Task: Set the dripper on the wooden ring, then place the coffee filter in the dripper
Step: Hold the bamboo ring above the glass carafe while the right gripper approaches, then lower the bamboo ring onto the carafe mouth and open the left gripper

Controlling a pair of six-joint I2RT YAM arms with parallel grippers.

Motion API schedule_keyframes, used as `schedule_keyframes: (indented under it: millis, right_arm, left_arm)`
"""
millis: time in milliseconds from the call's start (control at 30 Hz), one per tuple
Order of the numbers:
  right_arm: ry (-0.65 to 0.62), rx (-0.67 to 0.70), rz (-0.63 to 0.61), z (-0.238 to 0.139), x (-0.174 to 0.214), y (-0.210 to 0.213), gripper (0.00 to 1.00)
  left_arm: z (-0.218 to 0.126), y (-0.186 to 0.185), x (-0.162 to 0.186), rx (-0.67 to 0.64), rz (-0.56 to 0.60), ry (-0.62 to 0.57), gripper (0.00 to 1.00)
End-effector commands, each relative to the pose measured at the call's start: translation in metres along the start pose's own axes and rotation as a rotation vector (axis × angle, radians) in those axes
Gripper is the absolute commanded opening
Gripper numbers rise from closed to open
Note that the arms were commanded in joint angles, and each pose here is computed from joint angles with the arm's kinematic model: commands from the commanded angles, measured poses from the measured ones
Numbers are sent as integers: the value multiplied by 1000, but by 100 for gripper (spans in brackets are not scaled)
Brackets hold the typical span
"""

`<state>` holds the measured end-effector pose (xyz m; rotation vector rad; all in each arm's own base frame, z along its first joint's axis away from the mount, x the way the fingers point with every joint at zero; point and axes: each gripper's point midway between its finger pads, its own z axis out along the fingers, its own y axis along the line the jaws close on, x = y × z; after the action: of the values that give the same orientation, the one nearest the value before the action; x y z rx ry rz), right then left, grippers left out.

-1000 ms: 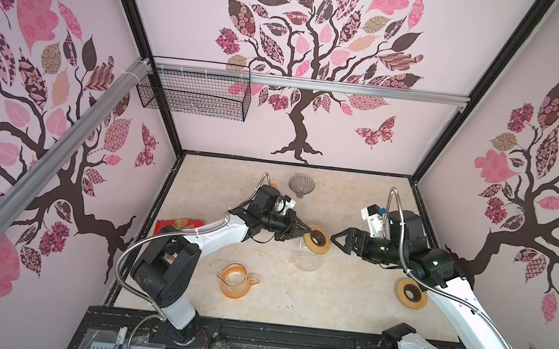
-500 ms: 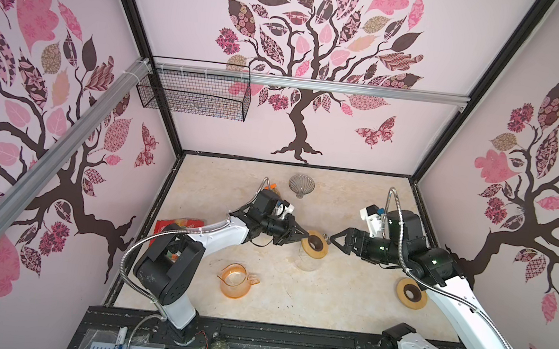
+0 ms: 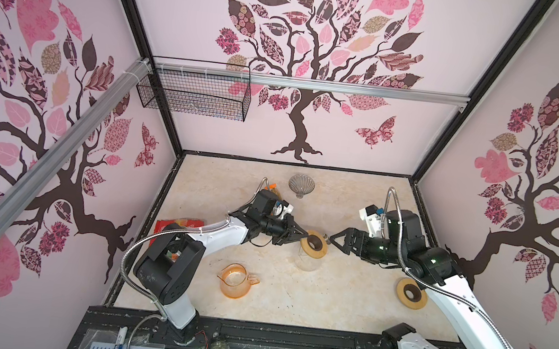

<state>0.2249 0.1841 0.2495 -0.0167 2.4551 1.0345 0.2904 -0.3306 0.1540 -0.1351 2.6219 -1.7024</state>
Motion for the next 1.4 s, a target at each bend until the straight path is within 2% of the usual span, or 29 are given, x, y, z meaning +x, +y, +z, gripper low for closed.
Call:
schedule_keyframes:
  millis: [0, 600, 1367]
  right_arm:
    - [8, -9, -12, 2, 1, 1, 100]
    - [13, -13, -18, 3, 1, 1, 100]
    - [17, -12, -24, 4, 0, 1, 100]
  left_arm:
    - [0, 15, 1, -21, -5, -4, 8]
    - [-3, 24, -1, -35, -23, -13, 20]
    - [-2, 30, -7, -43, -31, -13, 28]
